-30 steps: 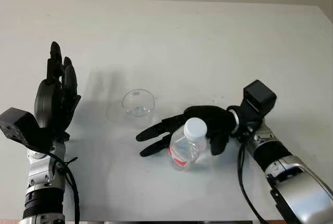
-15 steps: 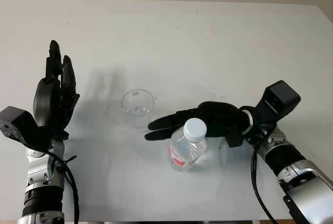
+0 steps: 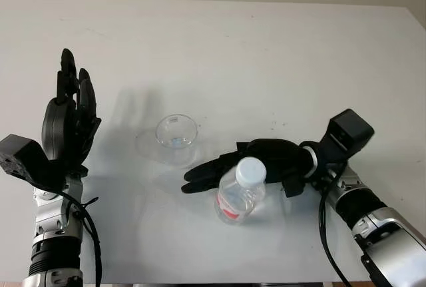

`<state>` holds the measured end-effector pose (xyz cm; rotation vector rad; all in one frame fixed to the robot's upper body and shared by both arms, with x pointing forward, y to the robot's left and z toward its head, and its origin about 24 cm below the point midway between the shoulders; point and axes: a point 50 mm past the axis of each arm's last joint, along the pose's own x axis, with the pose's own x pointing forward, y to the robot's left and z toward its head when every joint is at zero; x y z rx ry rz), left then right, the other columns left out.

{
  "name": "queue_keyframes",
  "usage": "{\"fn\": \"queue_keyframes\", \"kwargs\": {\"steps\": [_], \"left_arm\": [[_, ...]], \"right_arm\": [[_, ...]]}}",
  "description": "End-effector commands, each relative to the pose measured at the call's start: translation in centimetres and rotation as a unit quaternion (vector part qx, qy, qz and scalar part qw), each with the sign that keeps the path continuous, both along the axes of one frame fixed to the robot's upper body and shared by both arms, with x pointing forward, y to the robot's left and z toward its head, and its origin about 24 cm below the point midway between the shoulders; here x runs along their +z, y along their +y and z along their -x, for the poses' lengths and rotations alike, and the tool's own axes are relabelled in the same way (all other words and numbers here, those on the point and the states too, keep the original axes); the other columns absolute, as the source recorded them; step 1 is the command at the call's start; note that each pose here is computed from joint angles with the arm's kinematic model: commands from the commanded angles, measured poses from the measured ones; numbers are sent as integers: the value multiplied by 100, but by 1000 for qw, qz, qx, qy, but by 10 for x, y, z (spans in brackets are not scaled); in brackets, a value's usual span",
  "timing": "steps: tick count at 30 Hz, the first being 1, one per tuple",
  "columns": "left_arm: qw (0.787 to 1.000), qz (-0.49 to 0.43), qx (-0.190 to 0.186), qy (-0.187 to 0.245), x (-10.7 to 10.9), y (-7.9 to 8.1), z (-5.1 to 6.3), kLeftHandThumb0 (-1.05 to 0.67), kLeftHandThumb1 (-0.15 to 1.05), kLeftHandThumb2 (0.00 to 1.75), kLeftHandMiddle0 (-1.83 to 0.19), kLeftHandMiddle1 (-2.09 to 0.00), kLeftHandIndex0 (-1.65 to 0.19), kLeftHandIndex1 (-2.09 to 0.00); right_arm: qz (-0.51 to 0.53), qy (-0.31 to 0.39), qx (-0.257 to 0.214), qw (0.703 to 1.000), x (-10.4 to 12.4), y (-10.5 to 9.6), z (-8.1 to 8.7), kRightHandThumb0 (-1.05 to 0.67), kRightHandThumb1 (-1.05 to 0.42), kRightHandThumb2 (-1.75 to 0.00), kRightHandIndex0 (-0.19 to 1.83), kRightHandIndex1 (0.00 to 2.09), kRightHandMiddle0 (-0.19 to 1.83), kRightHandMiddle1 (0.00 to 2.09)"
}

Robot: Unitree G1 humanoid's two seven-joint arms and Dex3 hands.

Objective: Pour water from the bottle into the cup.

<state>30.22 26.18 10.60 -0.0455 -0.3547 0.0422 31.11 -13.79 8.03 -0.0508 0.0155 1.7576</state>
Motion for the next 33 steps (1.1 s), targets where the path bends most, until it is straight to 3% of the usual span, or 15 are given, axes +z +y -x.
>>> {"fn": "queue_keyframes", "kwargs": {"steps": [1,9,15,19,26,27,28,30,32,33], "left_arm": [[1000,-5,1,-13,4,-1,1,-75,105,53,19,0,19,0],[1000,-6,8,-11,2,-1,4,-76,105,52,19,0,19,0],[1000,-8,10,-12,2,0,5,-76,105,53,19,0,19,0],[1000,-9,13,-12,1,0,6,-76,105,53,19,0,19,-1],[1000,-6,17,-10,2,0,8,-77,105,52,19,0,19,0],[1000,-5,18,-10,2,-1,8,-77,105,52,19,0,19,0],[1000,-5,19,-9,2,-1,8,-76,105,52,19,0,19,0],[1000,-5,19,-8,2,0,8,-76,105,52,19,0,19,0],[1000,-6,20,-8,2,-1,8,-76,105,52,19,0,19,0],[1000,-6,19,-8,2,-1,9,-76,105,52,19,0,19,0]], "right_arm": [[15,-22,14,1000,9,2,-3,-97,-101,-5,23,5,17,7],[52,-63,40,996,14,11,-3,-93,-96,-4,28,7,24,10],[66,-96,48,992,19,11,-2,-78,-92,-4,31,8,29,11],[60,-96,48,992,19,10,1,-81,-94,-6,35,9,34,13],[45,-144,12,989,27,5,11,-40,-88,-5,46,18,53,26],[37,-155,2,987,27,5,13,-39,-89,-5,35,45,49,39],[31,-167,-6,985,27,5,16,-38,-90,-5,16,84,42,60],[31,-179,-23,983,28,5,21,-34,-93,-5,-2,134,23,118],[31,-182,-35,982,28,6,26,-29,-94,-6,-3,160,16,152],[30,-185,-39,982,28,6,28,-28,-95,-5,-3,165,15,158]]}}
